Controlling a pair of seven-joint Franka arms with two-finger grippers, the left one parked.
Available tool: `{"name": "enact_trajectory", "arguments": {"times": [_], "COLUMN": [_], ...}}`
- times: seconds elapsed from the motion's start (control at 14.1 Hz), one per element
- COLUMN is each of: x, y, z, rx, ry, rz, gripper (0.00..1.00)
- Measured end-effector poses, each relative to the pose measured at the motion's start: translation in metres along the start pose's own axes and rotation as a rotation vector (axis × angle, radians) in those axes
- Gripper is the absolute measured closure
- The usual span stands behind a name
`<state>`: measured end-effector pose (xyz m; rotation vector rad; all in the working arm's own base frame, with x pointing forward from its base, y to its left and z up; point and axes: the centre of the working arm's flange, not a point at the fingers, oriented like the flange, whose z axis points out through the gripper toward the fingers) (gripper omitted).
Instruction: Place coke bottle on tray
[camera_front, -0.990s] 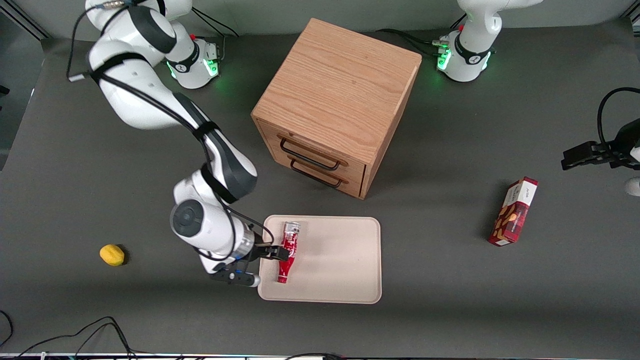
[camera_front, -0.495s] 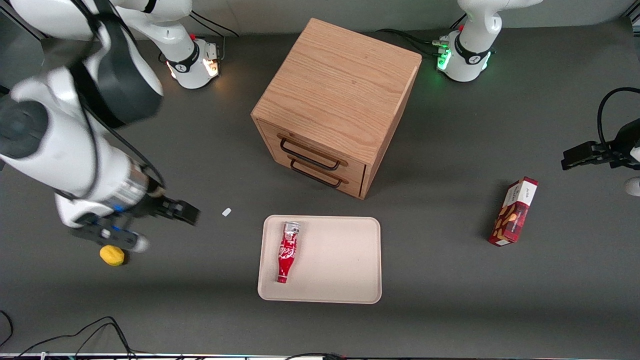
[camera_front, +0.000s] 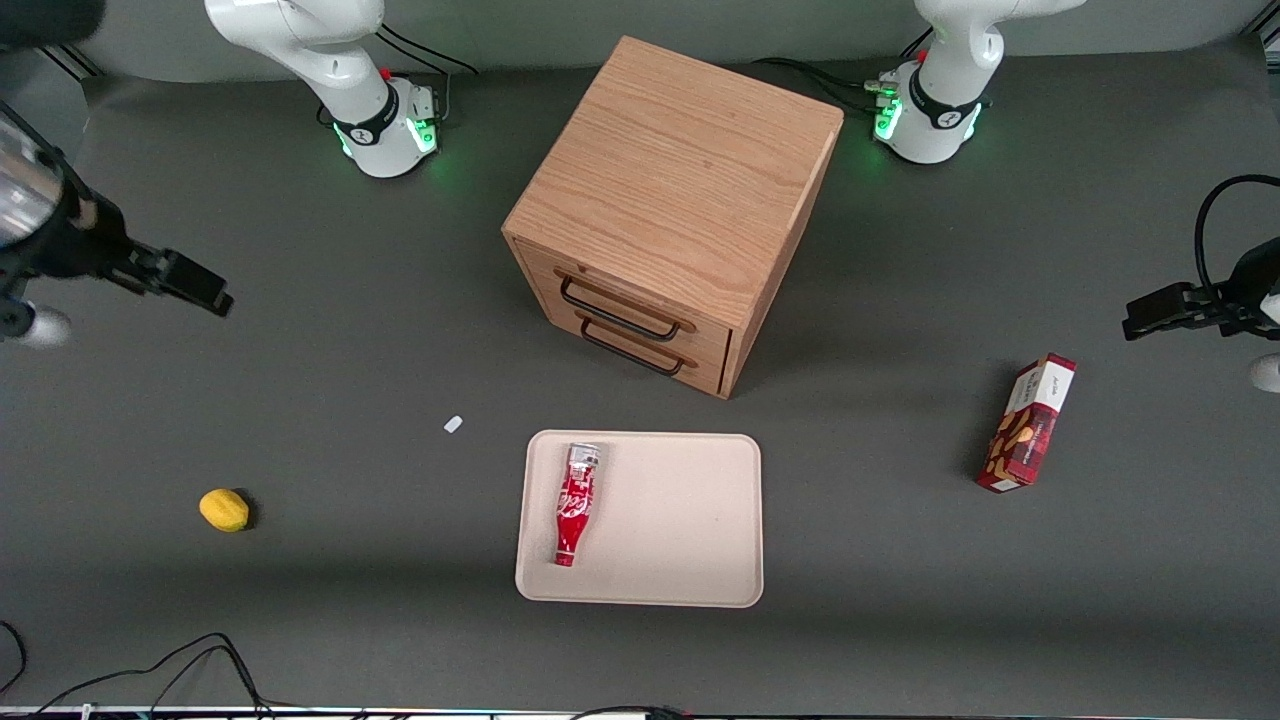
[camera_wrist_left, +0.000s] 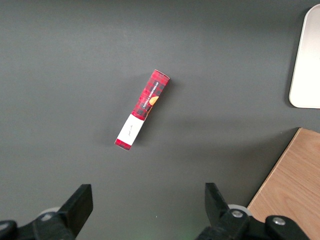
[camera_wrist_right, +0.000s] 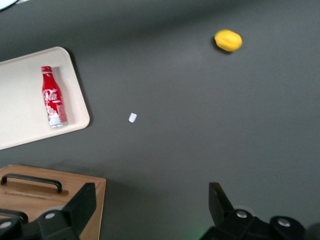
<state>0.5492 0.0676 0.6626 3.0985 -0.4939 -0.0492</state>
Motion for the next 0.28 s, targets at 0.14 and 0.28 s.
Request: {"name": "enact_trajectory", "arguments": {"times": [0.14, 0.28], "x": [-0.026, -0.040], "y": [0.011, 0.013], "z": [0.005, 0.010], "rx": [-0.004, -0.008], "ry": [0.002, 0.001], "rz": [0.002, -0.004], "gripper": [0.00, 0.00]}}
